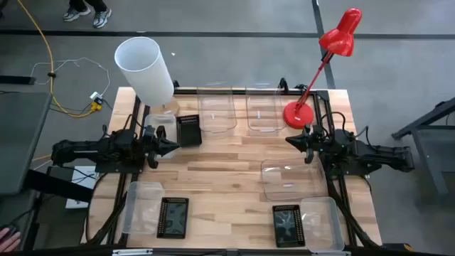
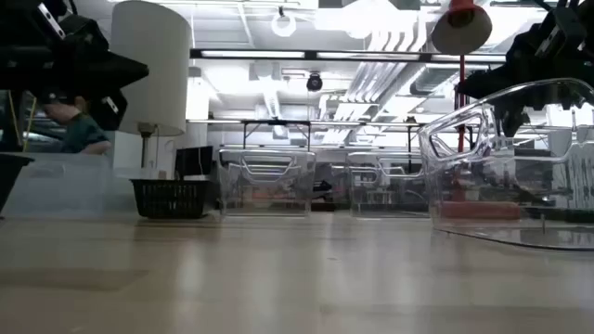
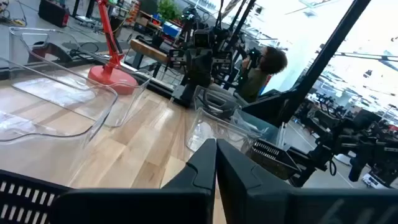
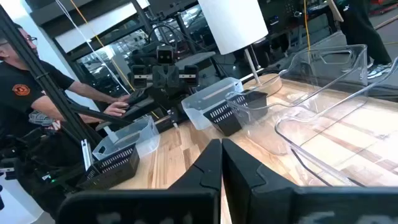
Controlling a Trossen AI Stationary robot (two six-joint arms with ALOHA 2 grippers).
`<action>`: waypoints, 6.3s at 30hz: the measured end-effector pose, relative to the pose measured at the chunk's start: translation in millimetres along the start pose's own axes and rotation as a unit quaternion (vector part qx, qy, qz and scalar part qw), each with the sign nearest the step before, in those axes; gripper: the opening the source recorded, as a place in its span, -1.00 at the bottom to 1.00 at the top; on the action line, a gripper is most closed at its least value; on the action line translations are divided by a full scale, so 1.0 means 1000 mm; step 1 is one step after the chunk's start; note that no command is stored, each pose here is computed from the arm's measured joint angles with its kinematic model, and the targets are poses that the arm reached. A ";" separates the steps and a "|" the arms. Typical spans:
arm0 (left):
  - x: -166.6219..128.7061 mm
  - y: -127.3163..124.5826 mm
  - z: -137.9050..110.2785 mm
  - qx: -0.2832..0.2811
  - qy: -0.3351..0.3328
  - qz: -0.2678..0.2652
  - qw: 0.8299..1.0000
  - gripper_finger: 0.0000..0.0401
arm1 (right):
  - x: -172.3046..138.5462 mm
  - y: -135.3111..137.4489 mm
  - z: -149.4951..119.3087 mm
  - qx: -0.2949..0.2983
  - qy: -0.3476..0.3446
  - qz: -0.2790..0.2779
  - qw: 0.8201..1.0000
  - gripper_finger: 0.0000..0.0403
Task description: Stack baskets by color
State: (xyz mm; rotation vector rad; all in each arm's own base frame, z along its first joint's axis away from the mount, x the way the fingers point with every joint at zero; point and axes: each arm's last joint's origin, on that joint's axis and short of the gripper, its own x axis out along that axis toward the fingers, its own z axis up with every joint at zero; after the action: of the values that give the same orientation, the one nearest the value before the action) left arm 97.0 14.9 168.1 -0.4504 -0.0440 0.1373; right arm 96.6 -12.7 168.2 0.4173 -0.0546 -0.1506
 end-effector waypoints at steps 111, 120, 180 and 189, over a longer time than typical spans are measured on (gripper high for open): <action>0.000 0.000 0.000 0.000 0.000 0.000 1.000 -1.00 | -0.020 0.070 0.121 0.142 -0.192 0.263 0.935 -1.00; 0.000 0.000 0.000 0.000 0.000 0.000 1.000 -1.00 | 0.052 0.154 0.190 0.006 -0.014 0.259 0.966 -1.00; 0.000 0.000 0.000 0.000 0.000 0.000 1.000 -1.00 | 0.147 0.305 -0.118 0.249 0.527 -0.471 0.662 0.33; 0.000 0.000 0.000 0.000 0.000 0.000 1.000 -1.00 | 0.145 0.290 -0.127 0.243 0.516 -0.499 0.653 0.28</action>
State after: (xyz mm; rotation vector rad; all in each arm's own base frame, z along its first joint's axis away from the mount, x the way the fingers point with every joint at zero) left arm 97.0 14.9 168.1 -0.4503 -0.0441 0.1371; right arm 289.9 277.6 173.5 0.9982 1.3433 -0.9933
